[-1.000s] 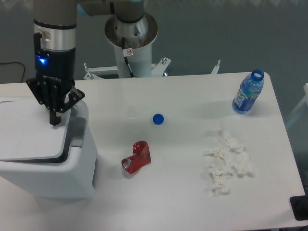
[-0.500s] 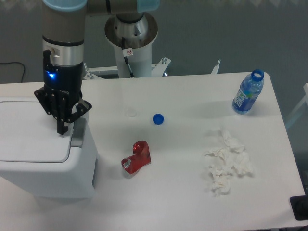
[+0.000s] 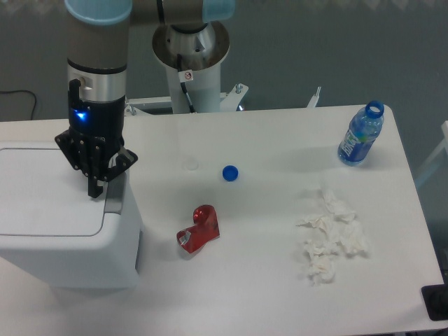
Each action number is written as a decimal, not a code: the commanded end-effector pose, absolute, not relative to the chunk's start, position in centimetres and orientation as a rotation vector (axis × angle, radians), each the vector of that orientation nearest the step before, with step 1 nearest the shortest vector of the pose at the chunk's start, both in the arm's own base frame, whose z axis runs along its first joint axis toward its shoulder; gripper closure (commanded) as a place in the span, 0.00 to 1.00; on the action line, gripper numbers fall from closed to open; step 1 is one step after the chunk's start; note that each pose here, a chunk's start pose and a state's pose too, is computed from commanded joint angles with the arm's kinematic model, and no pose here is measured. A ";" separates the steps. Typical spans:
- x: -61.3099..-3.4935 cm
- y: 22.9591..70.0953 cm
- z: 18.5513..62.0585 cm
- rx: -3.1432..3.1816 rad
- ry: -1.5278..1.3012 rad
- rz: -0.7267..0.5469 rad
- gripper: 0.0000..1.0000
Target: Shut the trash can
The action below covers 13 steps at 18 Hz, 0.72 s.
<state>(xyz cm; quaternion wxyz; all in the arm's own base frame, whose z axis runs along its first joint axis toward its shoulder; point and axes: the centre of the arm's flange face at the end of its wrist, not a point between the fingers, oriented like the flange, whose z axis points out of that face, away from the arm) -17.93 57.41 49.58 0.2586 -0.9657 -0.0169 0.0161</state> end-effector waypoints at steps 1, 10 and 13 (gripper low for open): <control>-17.9 57.5 49.9 -2.610 -0.045 0.040 0.94; -21.0 55.4 54.5 -2.502 -0.106 0.028 0.00; -25.0 53.6 53.9 -2.511 -0.195 0.058 0.00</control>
